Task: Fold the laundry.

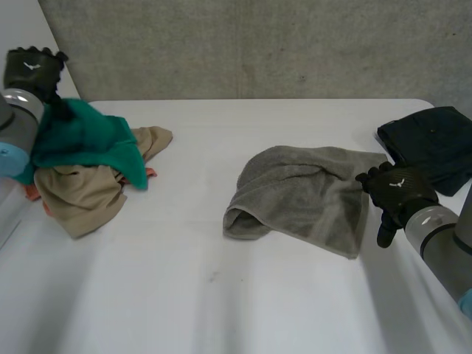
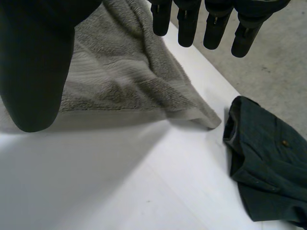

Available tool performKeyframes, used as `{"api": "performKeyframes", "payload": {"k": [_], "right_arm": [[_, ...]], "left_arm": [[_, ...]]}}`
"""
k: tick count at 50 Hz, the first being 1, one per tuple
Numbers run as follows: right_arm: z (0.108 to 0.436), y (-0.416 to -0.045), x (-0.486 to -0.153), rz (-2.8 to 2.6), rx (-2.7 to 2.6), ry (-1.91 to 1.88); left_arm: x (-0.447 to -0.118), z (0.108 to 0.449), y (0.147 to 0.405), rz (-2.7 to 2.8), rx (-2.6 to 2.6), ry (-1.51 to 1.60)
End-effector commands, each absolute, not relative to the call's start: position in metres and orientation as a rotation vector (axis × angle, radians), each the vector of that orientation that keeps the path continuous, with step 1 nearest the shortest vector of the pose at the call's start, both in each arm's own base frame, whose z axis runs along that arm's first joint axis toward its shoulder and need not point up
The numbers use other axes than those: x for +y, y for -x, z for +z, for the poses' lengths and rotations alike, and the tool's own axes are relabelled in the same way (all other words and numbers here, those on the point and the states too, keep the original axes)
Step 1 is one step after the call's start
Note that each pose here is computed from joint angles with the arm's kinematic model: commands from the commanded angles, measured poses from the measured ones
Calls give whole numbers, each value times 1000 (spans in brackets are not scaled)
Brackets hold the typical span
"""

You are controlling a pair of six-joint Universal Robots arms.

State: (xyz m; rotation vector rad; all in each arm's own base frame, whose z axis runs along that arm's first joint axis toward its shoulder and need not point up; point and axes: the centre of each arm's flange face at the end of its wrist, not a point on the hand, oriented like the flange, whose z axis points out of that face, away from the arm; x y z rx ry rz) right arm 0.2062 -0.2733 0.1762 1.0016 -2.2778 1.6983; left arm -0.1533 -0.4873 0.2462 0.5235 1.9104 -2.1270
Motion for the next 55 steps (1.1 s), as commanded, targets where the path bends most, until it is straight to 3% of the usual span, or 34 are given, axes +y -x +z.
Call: {"api": "performKeyframes", "payload": {"k": [1, 7, 8, 12, 19, 29, 39, 55], "right_arm": [[194, -200, -280, 1753, -2287, -909], [206, -198, -287, 1720, -2366, -821], [206, -199, -290, 1688, -2417, -798], [203, -208, -298, 1619, -2548, -748], [184, -230, -294, 1485, -2752, -654], [157, -241, -279, 1462, -2685, -690], [137, -247, -280, 1538, -2570, -837], [111, -255, -298, 1602, -2494, -874]], "left_arm": [[-450, 263, 194, -2104, 1941, -562], [-382, 250, 267, -2081, 2118, -862], [-361, 238, 287, -2046, 2184, -958], [-317, 207, 328, -1951, 2329, -1129], [-293, 166, 364, -1876, 2526, -1120], [-294, 160, 388, -1905, 2634, -1111], [-287, 148, 387, -1758, 2684, -1165], [-286, 192, 376, -1900, 2615, -1105]]}}
